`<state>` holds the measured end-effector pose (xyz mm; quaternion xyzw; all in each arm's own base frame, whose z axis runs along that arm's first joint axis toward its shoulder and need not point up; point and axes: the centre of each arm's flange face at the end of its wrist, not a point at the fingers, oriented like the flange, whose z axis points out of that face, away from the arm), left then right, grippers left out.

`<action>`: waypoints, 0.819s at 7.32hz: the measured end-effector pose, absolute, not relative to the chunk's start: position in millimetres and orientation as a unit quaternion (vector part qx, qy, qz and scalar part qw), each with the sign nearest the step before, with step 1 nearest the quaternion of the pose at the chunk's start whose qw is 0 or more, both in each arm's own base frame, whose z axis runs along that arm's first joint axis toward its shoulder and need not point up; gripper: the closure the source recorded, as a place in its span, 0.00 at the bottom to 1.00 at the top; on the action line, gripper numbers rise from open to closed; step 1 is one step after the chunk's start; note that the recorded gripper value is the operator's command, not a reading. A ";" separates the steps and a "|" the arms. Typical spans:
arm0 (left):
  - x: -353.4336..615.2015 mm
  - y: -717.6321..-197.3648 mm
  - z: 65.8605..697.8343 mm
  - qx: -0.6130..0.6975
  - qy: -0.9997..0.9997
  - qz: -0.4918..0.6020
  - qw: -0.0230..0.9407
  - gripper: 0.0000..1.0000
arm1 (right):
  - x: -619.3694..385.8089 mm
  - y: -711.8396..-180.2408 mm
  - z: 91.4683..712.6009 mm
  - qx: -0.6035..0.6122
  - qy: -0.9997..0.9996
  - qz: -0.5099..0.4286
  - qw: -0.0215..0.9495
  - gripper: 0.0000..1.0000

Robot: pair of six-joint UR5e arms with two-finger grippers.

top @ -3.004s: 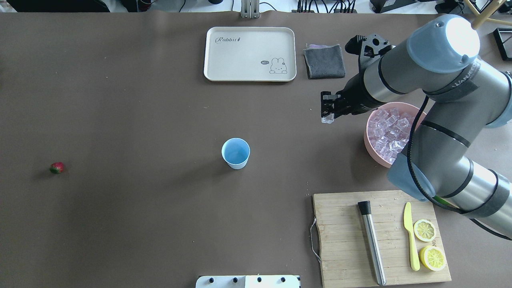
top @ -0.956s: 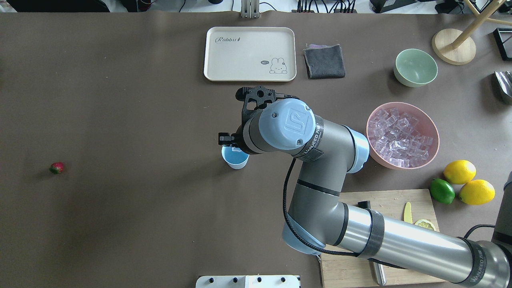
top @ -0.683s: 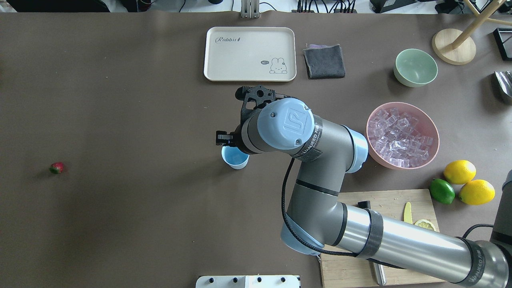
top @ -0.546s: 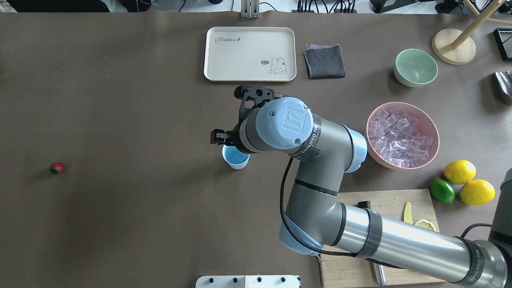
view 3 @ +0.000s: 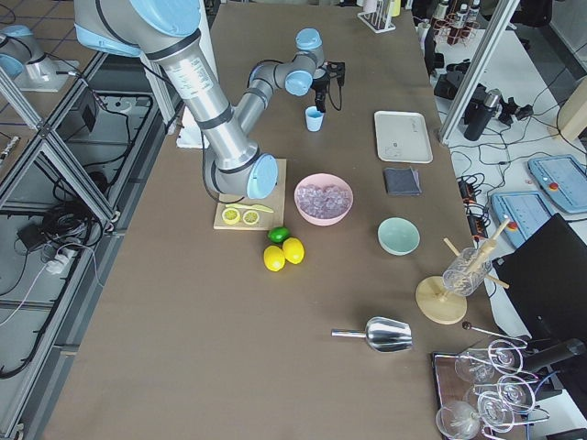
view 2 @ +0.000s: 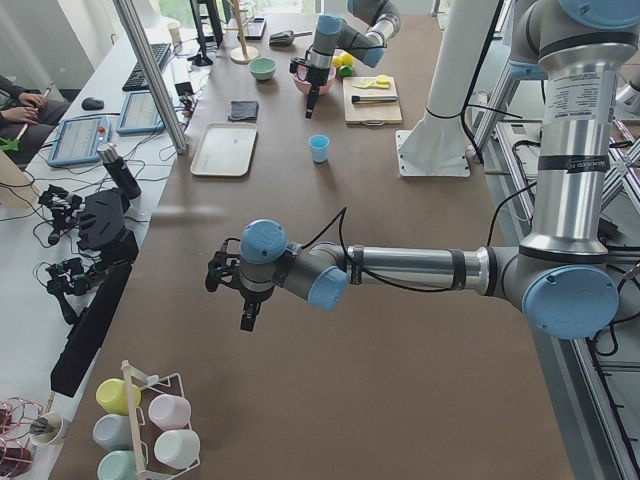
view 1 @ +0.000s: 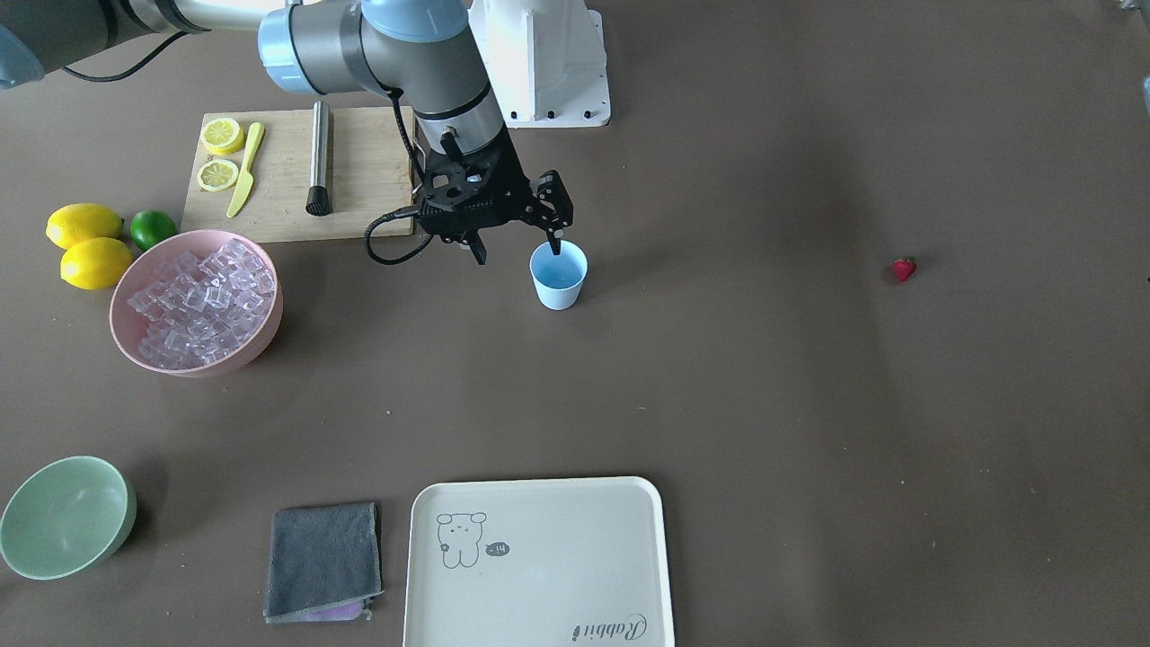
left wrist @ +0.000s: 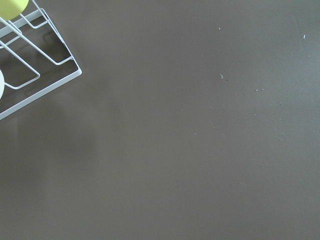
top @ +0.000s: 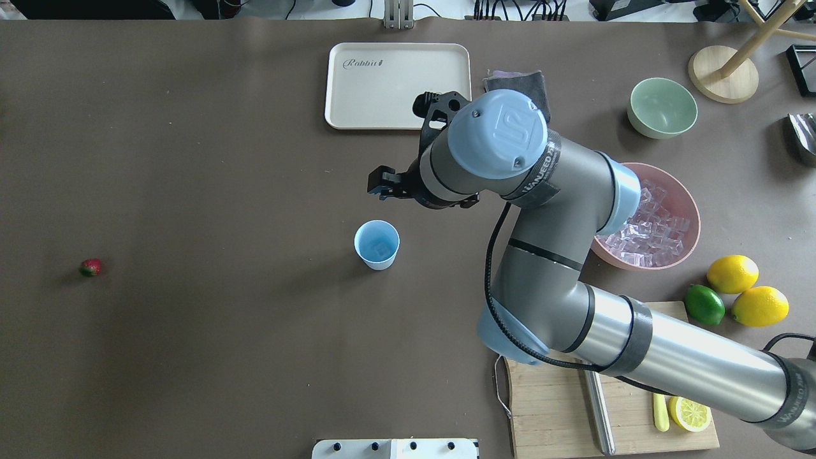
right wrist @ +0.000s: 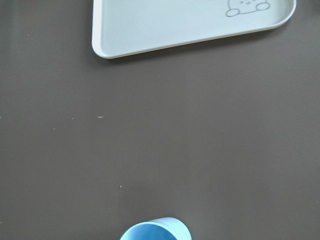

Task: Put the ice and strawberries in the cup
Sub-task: 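Move the right gripper back over the pink ice bowl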

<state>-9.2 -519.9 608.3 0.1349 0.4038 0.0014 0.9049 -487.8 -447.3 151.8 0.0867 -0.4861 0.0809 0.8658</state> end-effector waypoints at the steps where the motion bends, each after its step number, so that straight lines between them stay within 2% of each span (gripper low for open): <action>1: -9.1 -520.2 607.0 0.137 0.404 0.001 0.904 0.02 | -455.6 -458.8 175.2 0.082 -0.474 0.070 0.874 0.01; 6: -8.1 -528.7 594.1 0.148 0.406 0.004 0.902 0.02 | -336.4 -475.7 293.2 0.065 -0.418 0.044 0.905 0.00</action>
